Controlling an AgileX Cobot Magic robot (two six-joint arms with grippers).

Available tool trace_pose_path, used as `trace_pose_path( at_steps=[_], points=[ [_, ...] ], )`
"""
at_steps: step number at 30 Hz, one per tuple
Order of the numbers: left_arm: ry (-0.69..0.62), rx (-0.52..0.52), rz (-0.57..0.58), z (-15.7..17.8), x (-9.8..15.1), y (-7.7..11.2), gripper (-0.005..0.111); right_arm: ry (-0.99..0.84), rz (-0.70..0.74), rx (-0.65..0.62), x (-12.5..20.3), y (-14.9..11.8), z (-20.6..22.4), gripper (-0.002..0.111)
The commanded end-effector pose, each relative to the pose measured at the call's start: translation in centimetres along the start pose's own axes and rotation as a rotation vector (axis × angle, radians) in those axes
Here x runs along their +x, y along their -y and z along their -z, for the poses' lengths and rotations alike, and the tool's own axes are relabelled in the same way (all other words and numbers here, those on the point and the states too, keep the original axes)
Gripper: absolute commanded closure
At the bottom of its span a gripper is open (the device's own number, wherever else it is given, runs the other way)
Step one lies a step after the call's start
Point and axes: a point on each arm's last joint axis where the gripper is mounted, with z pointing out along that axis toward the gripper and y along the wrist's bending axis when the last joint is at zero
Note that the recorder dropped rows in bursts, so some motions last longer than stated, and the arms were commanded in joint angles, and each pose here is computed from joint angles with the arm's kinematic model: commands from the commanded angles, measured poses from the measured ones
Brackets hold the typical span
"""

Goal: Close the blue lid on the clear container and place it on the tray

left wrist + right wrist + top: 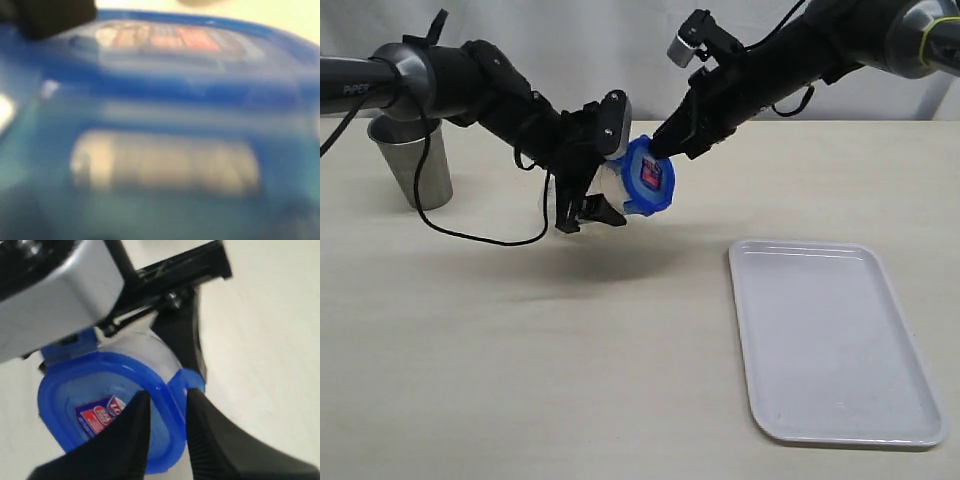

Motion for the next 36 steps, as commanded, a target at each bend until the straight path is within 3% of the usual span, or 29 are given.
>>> trace_pose_path(
  at_steps=[1, 7, 14, 19, 24, 30, 36],
  points=[
    [0.098, -0.041, 0.207, 1.7, -0.4, -1.0, 0.107, -0.032, -0.116, 0.077, 1.2, 1.3, -0.2, 0.076],
    [0.215, -0.019, 0.32, 2.5, -0.4, -1.2, 0.107, -0.031, -0.153, 0.09, 1.3, 1.4, -0.3, 0.074],
    [0.299, 0.059, 0.365, 2.7, -1.2, -0.7, 0.107, -0.02, -0.239, 0.104, 1.2, 1.6, -0.4, 0.074],
    [0.341, 0.057, 0.395, 2.8, -1.6, -0.9, 0.107, -0.037, -0.322, 0.088, 2.1, 1.5, -1.2, 0.074],
    [0.338, 0.053, 0.406, 2.9, -1.5, -0.9, 0.107, -0.062, -0.436, 0.07, 3.2, 1.8, -2.4, 0.074],
    [0.33, 0.053, 0.405, 2.8, -1.4, -0.9, 0.107, -0.094, -0.457, 0.022, 3.5, 1.5, -2.6, 0.074],
    [0.203, 0.048, 0.404, 2.4, -0.2, -0.7, 0.107, 0.034, -0.661, 0.083, -0.5, 2.1, 2.7, 0.074]
  ],
)
